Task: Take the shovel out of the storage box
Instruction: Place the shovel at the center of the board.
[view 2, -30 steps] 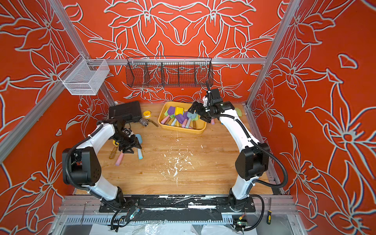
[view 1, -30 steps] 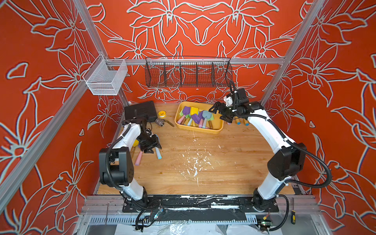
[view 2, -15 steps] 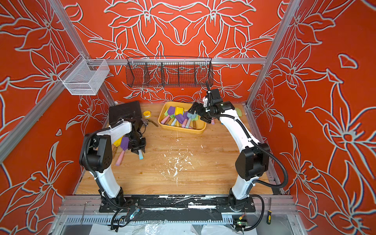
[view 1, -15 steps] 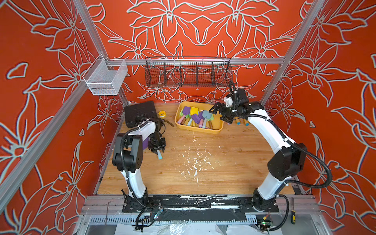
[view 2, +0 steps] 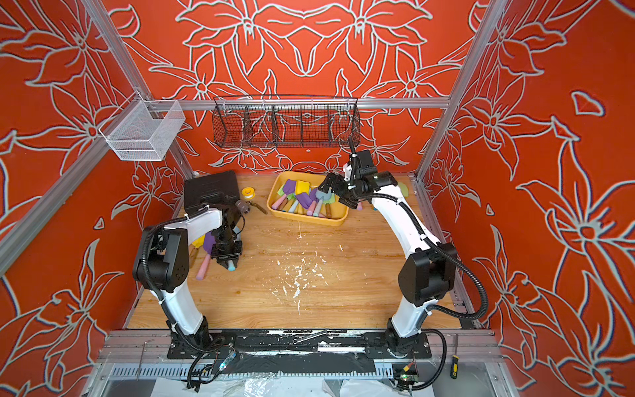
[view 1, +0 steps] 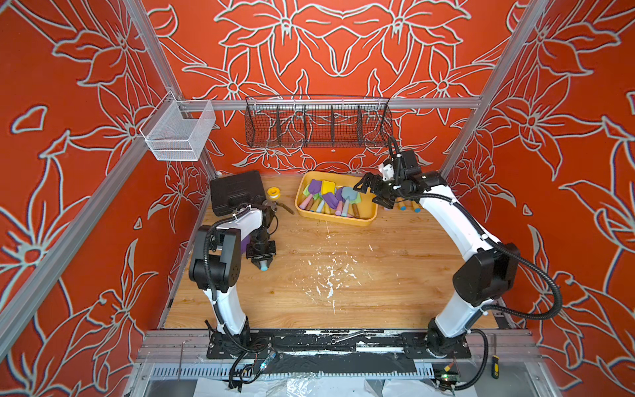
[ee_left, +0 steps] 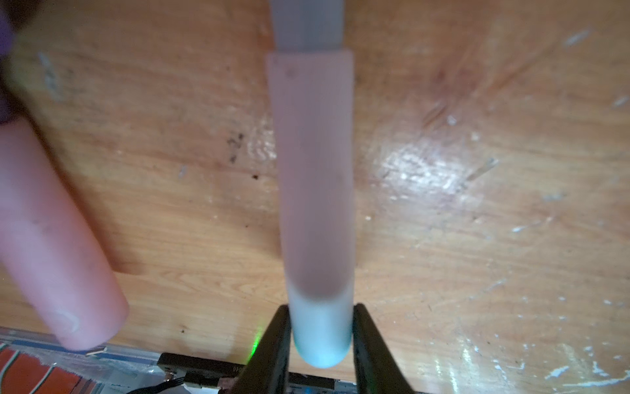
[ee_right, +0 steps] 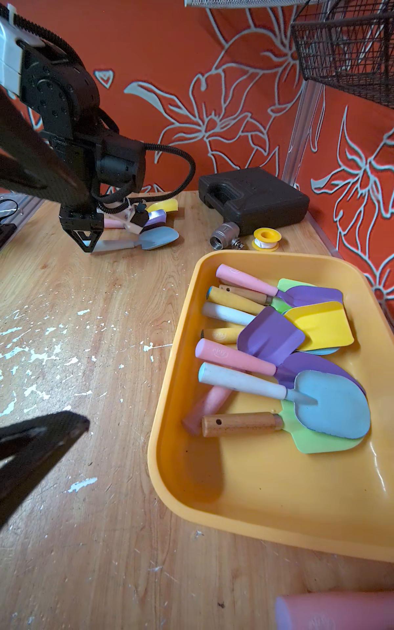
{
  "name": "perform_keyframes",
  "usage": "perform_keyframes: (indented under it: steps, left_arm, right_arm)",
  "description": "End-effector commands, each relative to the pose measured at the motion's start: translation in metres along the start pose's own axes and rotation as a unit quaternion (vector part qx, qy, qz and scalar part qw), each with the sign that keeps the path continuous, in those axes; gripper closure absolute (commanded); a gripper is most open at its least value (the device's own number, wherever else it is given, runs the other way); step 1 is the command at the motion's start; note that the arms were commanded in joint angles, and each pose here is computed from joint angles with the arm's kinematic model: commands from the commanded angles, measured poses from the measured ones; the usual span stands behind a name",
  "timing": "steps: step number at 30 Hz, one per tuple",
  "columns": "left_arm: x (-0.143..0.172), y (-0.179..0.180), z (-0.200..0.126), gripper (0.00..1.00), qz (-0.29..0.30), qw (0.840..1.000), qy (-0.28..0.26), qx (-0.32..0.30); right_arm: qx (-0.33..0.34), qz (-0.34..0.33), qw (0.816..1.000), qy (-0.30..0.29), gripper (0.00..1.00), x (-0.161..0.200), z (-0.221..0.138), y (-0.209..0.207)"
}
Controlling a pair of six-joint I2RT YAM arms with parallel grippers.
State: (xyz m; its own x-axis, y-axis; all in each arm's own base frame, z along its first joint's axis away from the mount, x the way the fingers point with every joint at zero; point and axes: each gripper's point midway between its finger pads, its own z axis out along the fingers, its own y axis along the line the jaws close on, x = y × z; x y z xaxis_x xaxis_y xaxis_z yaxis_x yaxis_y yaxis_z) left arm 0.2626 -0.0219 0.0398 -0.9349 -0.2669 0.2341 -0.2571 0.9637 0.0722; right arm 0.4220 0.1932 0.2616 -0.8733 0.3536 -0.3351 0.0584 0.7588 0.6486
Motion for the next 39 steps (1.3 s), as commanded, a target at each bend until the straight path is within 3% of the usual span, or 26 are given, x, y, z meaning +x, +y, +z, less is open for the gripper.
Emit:
perform_keyframes:
  steps: [1,17,22,25,29,33,39]
  left_arm:
    - [0.007,0.011,-0.015,0.68,0.007,1.000,-0.008,-0.020]
    - [0.012,0.022,-0.025,0.69,0.003,0.999,-0.015,-0.030]
    - [0.006,0.006,-0.056,0.63,-0.008,0.998,-0.063,0.022]
    - [0.003,-0.016,-0.091,0.55,0.004,0.991,-0.113,0.068]
    - [0.003,-0.060,-0.153,0.42,0.037,0.964,-0.211,0.158]
    - [0.015,-0.097,-0.218,0.29,0.067,0.913,-0.312,0.254]
    - [0.041,-0.115,-0.296,0.20,0.108,0.842,-0.422,0.319]
  right_arm:
    - [0.005,0.005,1.000,-0.003,0.03,0.000,-0.005,-0.003]
    - [0.015,0.014,1.000,0.010,0.03,0.005,0.004,-0.011]
    - [0.019,0.010,1.000,0.011,0.03,0.003,0.010,-0.014]
    - [0.049,-0.006,0.999,0.016,0.03,0.002,0.021,-0.021]
    - [0.130,-0.041,0.990,0.038,0.10,0.004,0.047,-0.039]
    - [0.201,-0.077,0.975,0.059,0.21,0.001,0.077,-0.057]
    - [0.288,-0.120,0.947,0.074,0.37,-0.008,0.114,-0.092]
